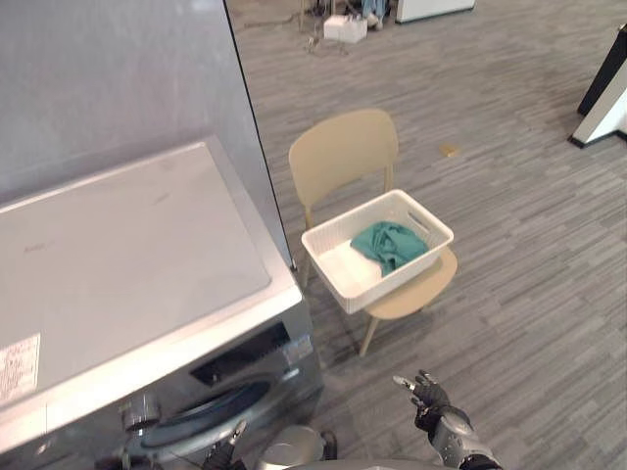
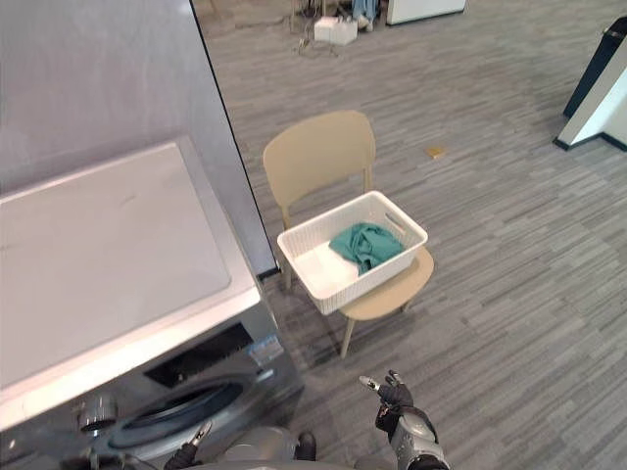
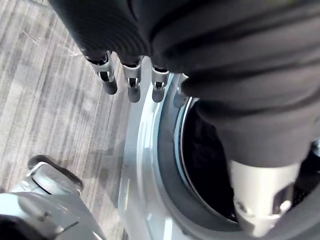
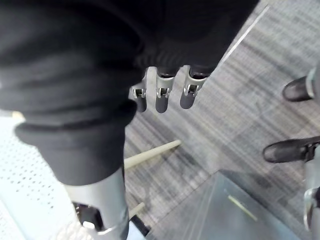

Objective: Pick up the laundry basket with both hands and put the clothes into the washing machine.

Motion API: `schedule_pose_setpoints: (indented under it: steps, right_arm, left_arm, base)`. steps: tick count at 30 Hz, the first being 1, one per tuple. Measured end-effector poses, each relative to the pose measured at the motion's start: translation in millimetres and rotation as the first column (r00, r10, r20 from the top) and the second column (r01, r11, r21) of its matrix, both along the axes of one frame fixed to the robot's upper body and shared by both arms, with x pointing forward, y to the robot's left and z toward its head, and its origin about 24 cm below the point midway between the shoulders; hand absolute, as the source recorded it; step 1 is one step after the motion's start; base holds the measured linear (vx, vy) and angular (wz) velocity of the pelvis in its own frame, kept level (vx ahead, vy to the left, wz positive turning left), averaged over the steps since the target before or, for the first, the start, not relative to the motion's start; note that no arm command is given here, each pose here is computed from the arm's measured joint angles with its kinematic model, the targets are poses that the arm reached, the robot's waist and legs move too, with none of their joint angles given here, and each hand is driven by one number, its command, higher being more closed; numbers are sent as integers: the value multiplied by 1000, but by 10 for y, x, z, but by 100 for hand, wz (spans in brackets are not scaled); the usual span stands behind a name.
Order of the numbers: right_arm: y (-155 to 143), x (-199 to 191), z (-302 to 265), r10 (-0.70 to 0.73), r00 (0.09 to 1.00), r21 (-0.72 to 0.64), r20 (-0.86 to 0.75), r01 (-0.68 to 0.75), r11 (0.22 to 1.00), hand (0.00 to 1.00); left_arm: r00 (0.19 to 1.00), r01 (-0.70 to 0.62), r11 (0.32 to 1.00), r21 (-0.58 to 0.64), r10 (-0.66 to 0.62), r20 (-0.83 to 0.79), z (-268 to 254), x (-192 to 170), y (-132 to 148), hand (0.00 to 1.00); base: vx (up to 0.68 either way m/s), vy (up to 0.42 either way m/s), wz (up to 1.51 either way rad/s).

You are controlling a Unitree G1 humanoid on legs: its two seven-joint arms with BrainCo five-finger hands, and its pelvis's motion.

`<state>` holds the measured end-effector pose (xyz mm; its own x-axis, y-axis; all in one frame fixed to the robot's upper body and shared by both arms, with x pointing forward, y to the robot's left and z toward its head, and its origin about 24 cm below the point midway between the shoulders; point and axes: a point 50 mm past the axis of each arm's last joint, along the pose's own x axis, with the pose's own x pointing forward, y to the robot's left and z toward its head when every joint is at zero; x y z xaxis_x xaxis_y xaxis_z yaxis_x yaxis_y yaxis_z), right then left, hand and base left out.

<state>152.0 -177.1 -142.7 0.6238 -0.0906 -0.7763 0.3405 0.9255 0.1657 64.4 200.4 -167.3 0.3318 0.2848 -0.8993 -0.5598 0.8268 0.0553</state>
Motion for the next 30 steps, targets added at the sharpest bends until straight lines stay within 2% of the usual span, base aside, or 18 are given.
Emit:
schedule_pose_setpoints:
  steps: [2, 4, 5, 7, 9, 10, 14, 15, 16, 17, 18, 21, 22, 24, 27, 30]
  right_arm:
    - [22, -112, -42, 4, 1000, 10, -28, -3, 1000, 0]
    - [-116, -119, -26, -35, 999, -15, -20, 35, 999, 0]
    - [-243, -185, -39, -97, 995, -28, -36, 96, 995, 0]
    - [-369, -368, -90, -179, 980, -40, -85, 176, 984, 0]
    - [-493, -715, -158, -324, 932, -54, -160, 319, 946, 0]
    - [-501, -800, -176, -341, 922, -60, -183, 335, 940, 0]
    - [-333, -1257, -292, -469, 820, -23, -327, 489, 872, 0]
    - [-375, -1314, -296, -478, 807, -33, -348, 498, 866, 0]
    - [-382, -1316, -298, -470, 808, -35, -355, 491, 870, 0]
    - [-432, -1272, -288, -455, 819, -42, -349, 471, 881, 0]
    - [-463, -1268, -282, -454, 822, -49, -345, 467, 883, 0]
    - [-462, -1153, -275, -414, 850, -45, -326, 424, 905, 0]
    - [-461, -1070, -270, -382, 868, -45, -316, 389, 920, 0]
    - [-542, -997, -244, -360, 885, -64, -294, 358, 932, 0]
    - [-565, -1019, -244, -387, 874, -70, -294, 384, 921, 0]
    - [-552, -1011, -247, -448, 848, -51, -283, 453, 890, 0]
  left_arm:
    - [1000, 15, 1000, 10, -15, 10, 12, 45, 23, 0]
    - [998, 59, 998, 18, -60, 33, 33, 158, 17, 0]
    - [997, 63, 998, 14, -64, 48, 49, 279, -20, 0]
    - [997, 65, 998, 15, -66, 38, 45, 272, -17, 0]
    - [997, 65, 998, 20, -66, 40, 50, 287, -22, 0]
    - [998, 57, 998, 30, -58, 35, 52, 277, 7, 0]
    - [1000, 7, 987, 163, -3, -27, 112, -35, 482, 0]
    - [999, -22, 988, 151, 27, -37, 100, -144, 481, 0]
    - [998, -38, 990, 138, 43, -37, 85, -177, 439, 0]
    - [986, -160, 978, 134, 166, -31, 71, -238, 418, 0]
    - [976, -210, 968, 134, 215, -21, 77, -276, 449, 0]
    - [971, -233, 969, 78, 235, -29, 42, -361, 380, 0]
    - [966, -252, 967, 31, 253, -58, -3, -442, 253, 0]
    - [964, -258, 966, -28, 255, -73, -39, -463, 94, 0]
    - [976, -202, 979, -21, 199, -83, -37, -446, 113, 0]
    - [994, -56, 998, 1, 56, -92, -29, -380, 132, 0]
  base:
    - [251, 19, 9]
    - [314, -44, 69]
    - [374, -93, 112]
    - [290, -117, 105]
    - [285, -191, 108]
    - [273, -269, 78]
    - [280, -488, 34]
    - [189, -518, -7]
    - [177, -482, 5]
    - [152, -501, 21]
    - [133, -521, 28]
    - [62, -450, 19]
    - [3, -321, 18]
    - [-59, -307, 56]
    - [-20, -133, 76]
    - [-9, -6, 126]
